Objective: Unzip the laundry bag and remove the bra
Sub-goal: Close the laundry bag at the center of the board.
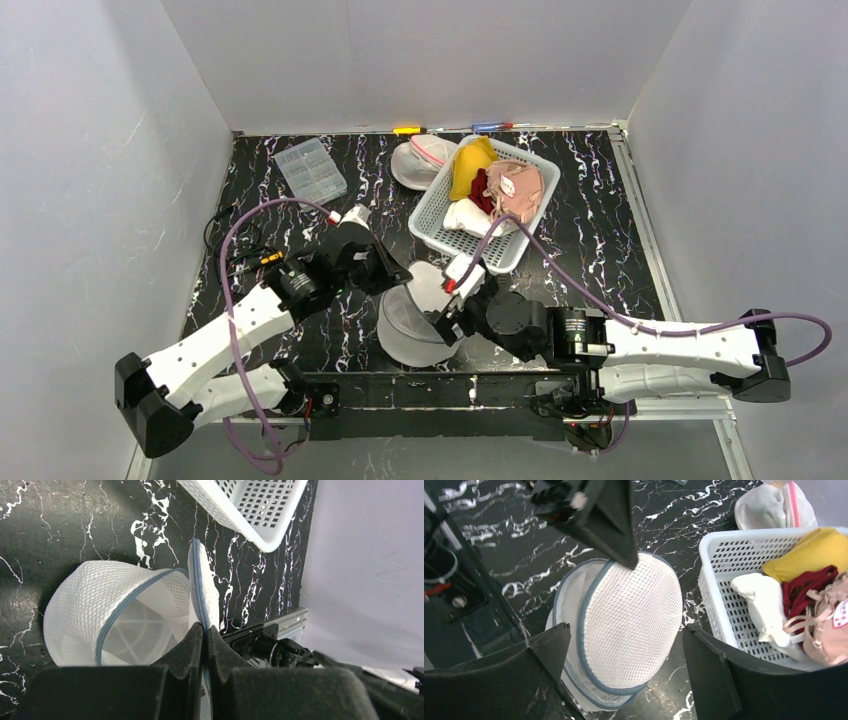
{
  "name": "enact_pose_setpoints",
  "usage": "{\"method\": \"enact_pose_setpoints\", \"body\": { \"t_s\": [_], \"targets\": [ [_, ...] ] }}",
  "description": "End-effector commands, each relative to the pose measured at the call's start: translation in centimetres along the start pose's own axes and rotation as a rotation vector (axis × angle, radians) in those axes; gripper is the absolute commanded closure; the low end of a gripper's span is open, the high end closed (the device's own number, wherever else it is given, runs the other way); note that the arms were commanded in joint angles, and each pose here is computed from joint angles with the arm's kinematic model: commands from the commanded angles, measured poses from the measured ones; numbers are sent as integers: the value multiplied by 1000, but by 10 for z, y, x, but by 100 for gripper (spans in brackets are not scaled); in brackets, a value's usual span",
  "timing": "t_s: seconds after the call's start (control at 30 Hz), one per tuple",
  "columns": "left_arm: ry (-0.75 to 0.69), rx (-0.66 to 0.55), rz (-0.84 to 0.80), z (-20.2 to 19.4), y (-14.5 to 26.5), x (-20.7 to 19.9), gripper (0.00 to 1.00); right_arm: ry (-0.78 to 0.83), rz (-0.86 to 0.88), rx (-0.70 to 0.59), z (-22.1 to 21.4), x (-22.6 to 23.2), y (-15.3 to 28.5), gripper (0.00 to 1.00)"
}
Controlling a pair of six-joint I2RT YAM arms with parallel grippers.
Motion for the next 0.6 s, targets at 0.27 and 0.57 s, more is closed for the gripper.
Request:
{"method": "enact_pose_setpoints", "body": {
  "t_s": [0.27, 0.57],
  "targets": [
    [-103, -42, -169, -15, 11, 43, 100, -623, -169, -53, -19, -7, 5, 8],
    [-125, -70, -178, -21, 14, 68, 100, -940, -19, -27, -66, -5, -8, 15]
  ]
}}
Point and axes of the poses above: each gripper's point midway between its finger pads, its own y axis back along the fingers, its own x axis along the line the jaws close on, z = x × y, the point moved 9 cm from there along y, back along the fingers, and after that the axes turned 7 degrees about y, right-handed, at the moved point
